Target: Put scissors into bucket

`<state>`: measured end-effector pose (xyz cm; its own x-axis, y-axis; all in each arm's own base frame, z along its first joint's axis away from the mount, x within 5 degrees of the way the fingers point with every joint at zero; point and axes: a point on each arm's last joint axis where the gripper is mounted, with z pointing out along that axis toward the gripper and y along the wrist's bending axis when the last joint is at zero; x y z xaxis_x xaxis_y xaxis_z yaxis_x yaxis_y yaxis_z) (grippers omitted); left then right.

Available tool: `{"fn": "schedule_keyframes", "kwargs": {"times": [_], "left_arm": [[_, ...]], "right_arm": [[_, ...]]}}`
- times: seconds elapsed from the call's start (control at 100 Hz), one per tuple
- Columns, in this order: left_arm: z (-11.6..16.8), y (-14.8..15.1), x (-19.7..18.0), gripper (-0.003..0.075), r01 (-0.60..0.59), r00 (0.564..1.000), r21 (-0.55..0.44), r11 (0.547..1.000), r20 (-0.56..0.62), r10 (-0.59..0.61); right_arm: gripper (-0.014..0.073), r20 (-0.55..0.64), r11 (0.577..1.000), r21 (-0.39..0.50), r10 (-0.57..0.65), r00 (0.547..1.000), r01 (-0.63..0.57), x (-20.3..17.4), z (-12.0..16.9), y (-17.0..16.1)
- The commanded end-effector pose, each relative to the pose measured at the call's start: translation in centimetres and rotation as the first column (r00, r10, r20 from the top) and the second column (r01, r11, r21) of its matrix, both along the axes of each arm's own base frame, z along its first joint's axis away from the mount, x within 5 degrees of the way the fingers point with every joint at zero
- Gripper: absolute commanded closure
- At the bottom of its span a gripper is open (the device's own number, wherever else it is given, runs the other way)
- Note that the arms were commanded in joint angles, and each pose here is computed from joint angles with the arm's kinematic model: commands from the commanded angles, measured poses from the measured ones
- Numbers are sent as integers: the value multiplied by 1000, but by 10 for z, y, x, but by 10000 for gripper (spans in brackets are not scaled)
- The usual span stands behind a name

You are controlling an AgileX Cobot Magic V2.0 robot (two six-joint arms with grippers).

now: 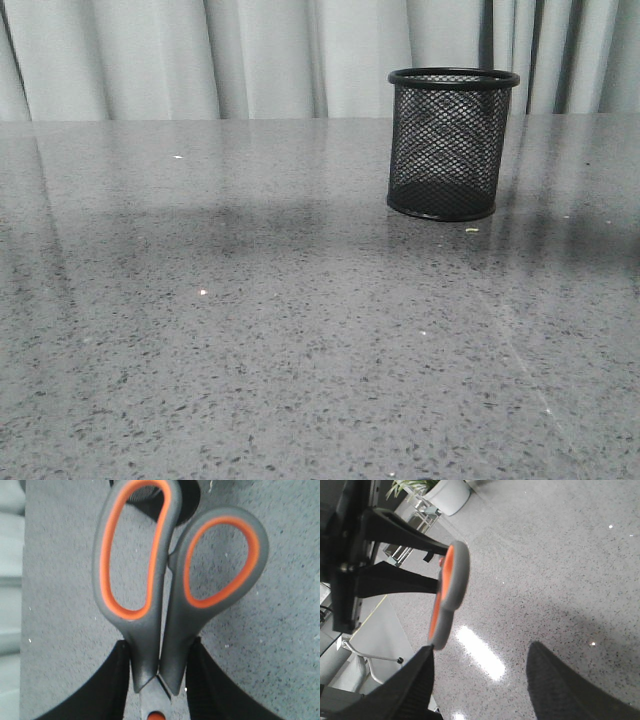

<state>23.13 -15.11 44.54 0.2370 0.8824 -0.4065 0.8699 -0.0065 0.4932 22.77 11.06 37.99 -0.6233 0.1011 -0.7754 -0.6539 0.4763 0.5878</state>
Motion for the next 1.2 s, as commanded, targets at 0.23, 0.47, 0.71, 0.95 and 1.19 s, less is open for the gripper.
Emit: {"fn": "schedule_keyframes", "kwargs": {"times": [0.23,0.47,0.71,0.95,1.19], "left_arm": [[24,-19,-28,716,95,994,-89,991,57,-90],[23,-38,-30,716,128,990,-123,984,69,-120],[25,-58,-25,716,152,987,-141,978,65,-144],[26,-65,-25,716,165,985,-140,976,72,-157],[26,-65,-25,669,168,985,-146,975,68,-160]], "right_arm": [[223,54,997,78,11,998,-16,-6,21,1],[223,52,996,80,22,998,-26,-6,21,2],[223,52,996,80,22,998,-26,-6,21,2],[274,52,996,80,22,998,-26,-6,21,2],[650,52,996,80,24,998,-28,-7,21,2]]}}
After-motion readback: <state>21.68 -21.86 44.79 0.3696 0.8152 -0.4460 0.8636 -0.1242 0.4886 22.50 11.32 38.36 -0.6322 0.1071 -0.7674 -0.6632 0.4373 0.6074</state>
